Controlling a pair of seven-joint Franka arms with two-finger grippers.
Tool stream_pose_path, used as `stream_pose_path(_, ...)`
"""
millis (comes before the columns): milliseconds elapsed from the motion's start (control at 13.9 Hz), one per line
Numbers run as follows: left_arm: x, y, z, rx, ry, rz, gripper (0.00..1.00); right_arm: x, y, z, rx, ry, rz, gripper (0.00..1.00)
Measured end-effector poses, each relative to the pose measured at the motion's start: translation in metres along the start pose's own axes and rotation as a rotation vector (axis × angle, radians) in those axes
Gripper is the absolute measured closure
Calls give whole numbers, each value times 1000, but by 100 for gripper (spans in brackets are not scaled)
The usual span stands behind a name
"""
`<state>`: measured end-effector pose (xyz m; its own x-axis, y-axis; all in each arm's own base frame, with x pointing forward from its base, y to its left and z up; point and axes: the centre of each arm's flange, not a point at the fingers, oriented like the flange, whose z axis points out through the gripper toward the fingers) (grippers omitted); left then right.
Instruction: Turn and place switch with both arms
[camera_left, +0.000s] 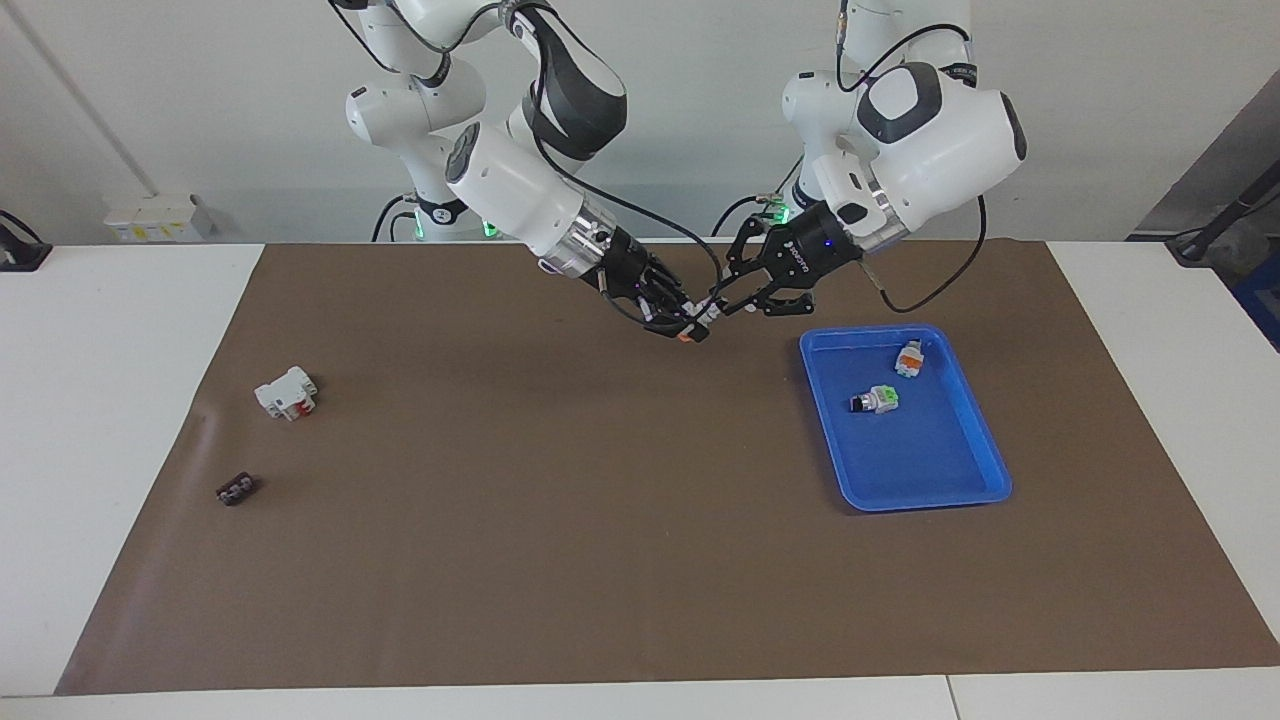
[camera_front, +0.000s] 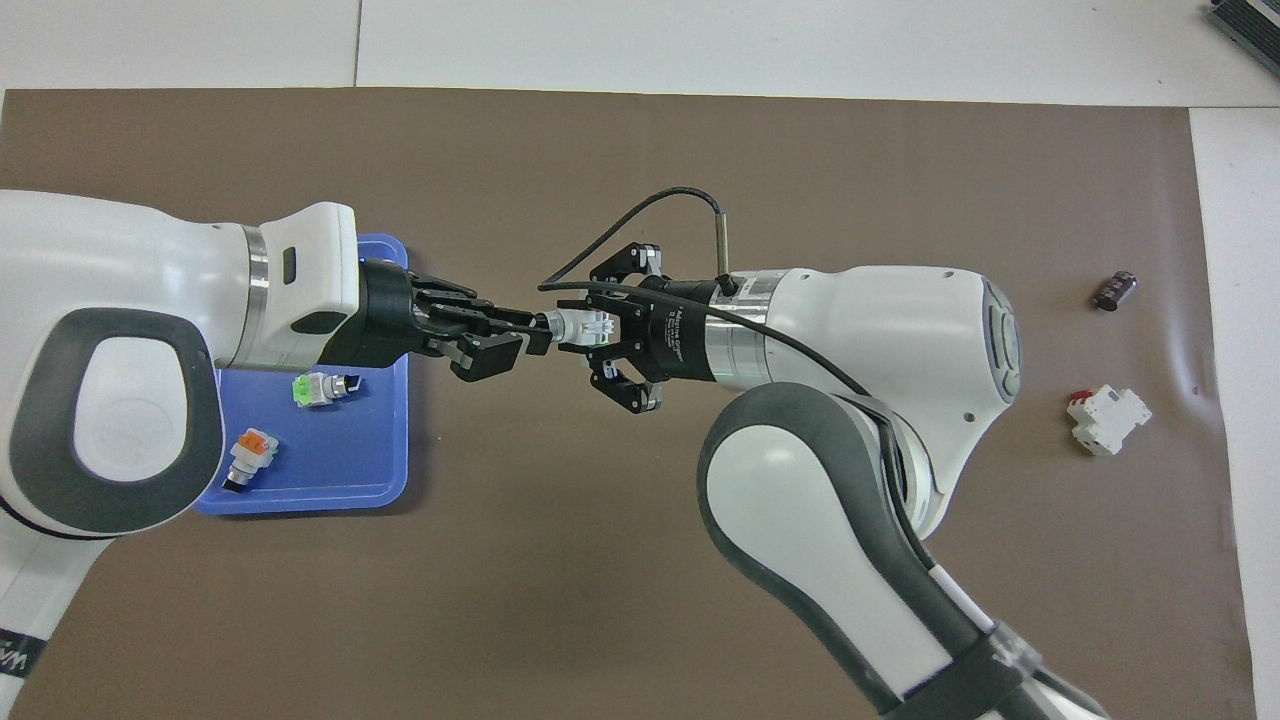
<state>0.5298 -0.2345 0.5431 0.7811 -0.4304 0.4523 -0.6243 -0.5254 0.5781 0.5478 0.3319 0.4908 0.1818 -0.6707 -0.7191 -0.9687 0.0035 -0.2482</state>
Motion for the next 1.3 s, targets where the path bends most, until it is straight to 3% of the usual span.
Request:
stream_pose_path(577, 0, -1, -1, 1, 1, -8, 89, 0, -1, -1, 2, 0, 0, 65)
stream_pose_path(1299, 1, 2, 1, 3, 5, -289, 89, 1, -1, -2, 4, 1, 2, 65)
